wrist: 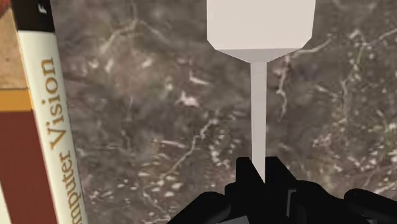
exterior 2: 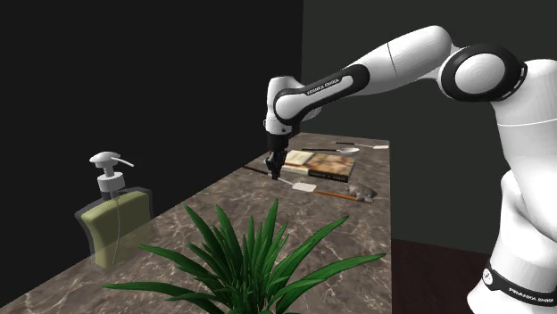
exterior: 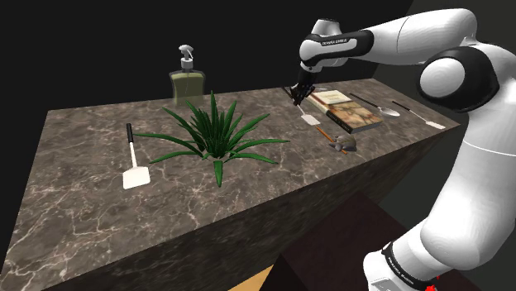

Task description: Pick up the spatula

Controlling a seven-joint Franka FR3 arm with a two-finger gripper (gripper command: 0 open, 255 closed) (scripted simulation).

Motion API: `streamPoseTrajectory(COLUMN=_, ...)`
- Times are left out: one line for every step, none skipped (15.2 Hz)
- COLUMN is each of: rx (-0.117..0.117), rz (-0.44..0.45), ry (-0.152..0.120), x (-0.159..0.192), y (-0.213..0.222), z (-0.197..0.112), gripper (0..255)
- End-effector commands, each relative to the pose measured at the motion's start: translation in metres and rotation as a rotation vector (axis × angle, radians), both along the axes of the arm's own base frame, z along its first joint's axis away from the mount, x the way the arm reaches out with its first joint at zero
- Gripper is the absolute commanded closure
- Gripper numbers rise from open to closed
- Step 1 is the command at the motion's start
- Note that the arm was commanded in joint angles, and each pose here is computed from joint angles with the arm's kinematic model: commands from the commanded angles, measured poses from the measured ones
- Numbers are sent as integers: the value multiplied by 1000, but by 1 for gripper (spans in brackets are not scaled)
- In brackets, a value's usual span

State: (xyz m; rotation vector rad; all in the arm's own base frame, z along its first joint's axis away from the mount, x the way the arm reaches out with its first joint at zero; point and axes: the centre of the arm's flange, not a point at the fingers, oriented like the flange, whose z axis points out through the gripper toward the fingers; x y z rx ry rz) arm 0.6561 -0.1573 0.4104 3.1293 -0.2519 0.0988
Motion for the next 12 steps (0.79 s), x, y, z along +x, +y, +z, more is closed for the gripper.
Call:
streamPoseTrajectory(rx=0, rz=0, ry=0, x=0, y=0, z=11, gripper=255)
streamPoseTrajectory(rx=0, rz=0, ry=0, x=0, y=0, z=16, gripper=255)
streamPoseTrajectory(rx=0, rz=0, ry=0, x=0, y=0, z=22, gripper=255)
streamPoseTrajectory(rx=0, rz=0, ry=0, x=0, y=0, z=27, gripper=255)
streamPoseTrajectory(rx=0, rz=0, ry=0, x=0, y=0, z=32, gripper=255)
streamPoseTrajectory(rx=0, rz=0, ry=0, x=0, y=0, z=38, gripper=255)
streamPoseTrajectory(rx=0, rz=0, ry=0, x=0, y=0, z=43, gripper=255)
streamPoseTrajectory(rx=0, rz=0, ry=0, x=0, y=0, z=48, gripper=255)
streamPoseTrajectory(rx=0, rz=0, ry=0, x=0, y=0, z=53, gripper=255)
streamPoseTrajectory(rx=0, rz=0, ry=0, x=0, y=0, z=59, gripper=255)
streamPoseTrajectory(rx=0, rz=0, ry=0, x=0, y=0, z=59, gripper=255)
streamPoseTrajectory(rx=0, rz=0, ry=0, x=0, y=0, z=59, gripper=255)
